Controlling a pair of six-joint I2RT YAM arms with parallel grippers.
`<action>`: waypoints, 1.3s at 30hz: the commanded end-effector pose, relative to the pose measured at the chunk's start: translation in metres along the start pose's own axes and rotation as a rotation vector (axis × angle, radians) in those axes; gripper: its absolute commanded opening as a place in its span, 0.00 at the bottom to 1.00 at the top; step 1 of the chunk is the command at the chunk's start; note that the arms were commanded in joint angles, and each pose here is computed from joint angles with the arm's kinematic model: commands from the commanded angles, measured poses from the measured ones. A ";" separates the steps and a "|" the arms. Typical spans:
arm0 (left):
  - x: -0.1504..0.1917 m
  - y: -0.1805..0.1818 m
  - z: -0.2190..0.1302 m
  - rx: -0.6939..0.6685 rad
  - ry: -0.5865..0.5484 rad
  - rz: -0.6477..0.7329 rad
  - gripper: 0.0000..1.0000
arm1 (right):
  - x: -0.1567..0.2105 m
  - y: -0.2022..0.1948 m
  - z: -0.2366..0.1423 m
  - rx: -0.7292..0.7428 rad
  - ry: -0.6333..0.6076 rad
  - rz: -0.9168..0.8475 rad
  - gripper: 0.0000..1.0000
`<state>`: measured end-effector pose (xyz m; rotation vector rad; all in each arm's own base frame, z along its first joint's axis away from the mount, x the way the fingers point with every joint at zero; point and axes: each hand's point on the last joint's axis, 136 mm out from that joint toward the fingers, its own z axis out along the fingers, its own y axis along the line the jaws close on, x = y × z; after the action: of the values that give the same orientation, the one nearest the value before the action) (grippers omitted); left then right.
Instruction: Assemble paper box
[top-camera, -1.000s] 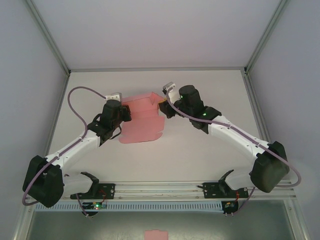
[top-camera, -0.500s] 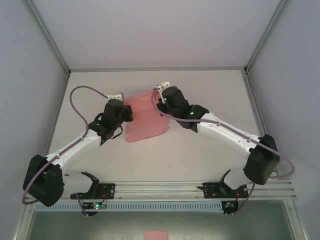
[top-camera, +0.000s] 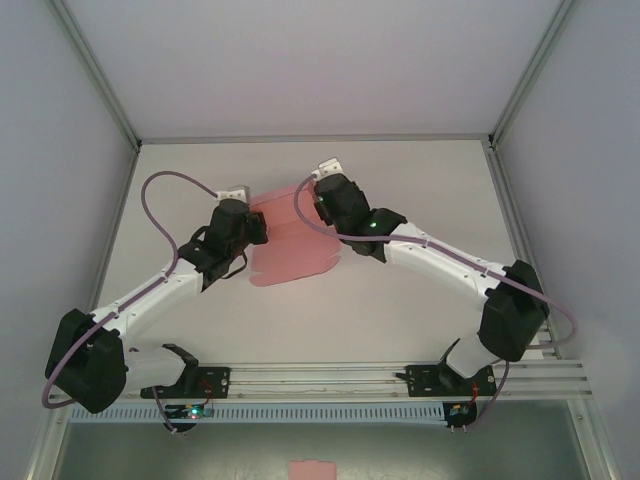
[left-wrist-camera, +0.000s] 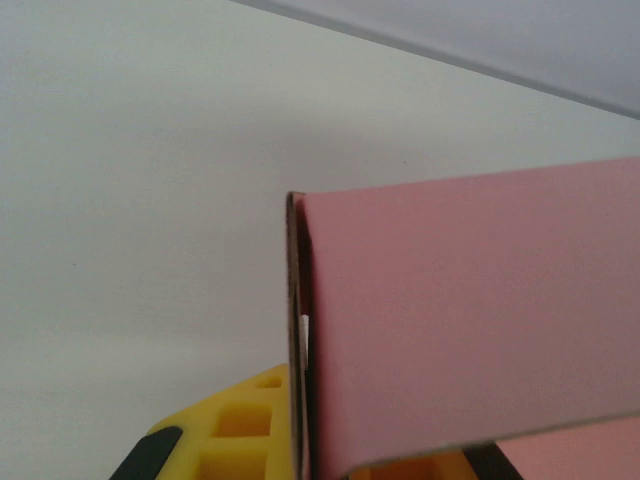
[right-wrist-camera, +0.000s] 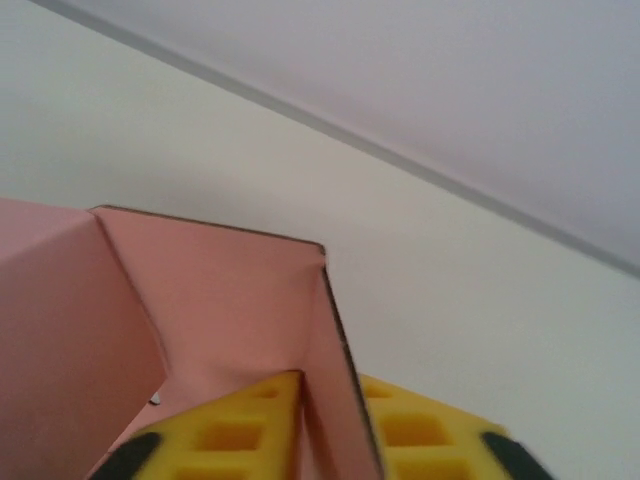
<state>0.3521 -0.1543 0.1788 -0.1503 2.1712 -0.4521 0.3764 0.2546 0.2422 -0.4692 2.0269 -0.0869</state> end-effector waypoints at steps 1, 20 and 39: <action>-0.018 -0.006 -0.008 0.009 -0.045 0.011 0.00 | -0.002 0.005 -0.014 -0.154 -0.030 -0.004 0.28; -0.018 -0.026 -0.010 0.122 -0.051 0.060 0.00 | 0.010 -0.059 -0.071 -0.764 -0.155 0.312 0.50; -0.022 -0.027 -0.009 0.116 -0.052 0.048 0.00 | 0.004 0.049 -0.042 -0.901 -0.015 0.080 0.47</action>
<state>0.3503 -0.1686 0.1893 -0.0435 2.1456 -0.5234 0.3054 0.2915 0.2516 -0.9530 1.9559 1.0898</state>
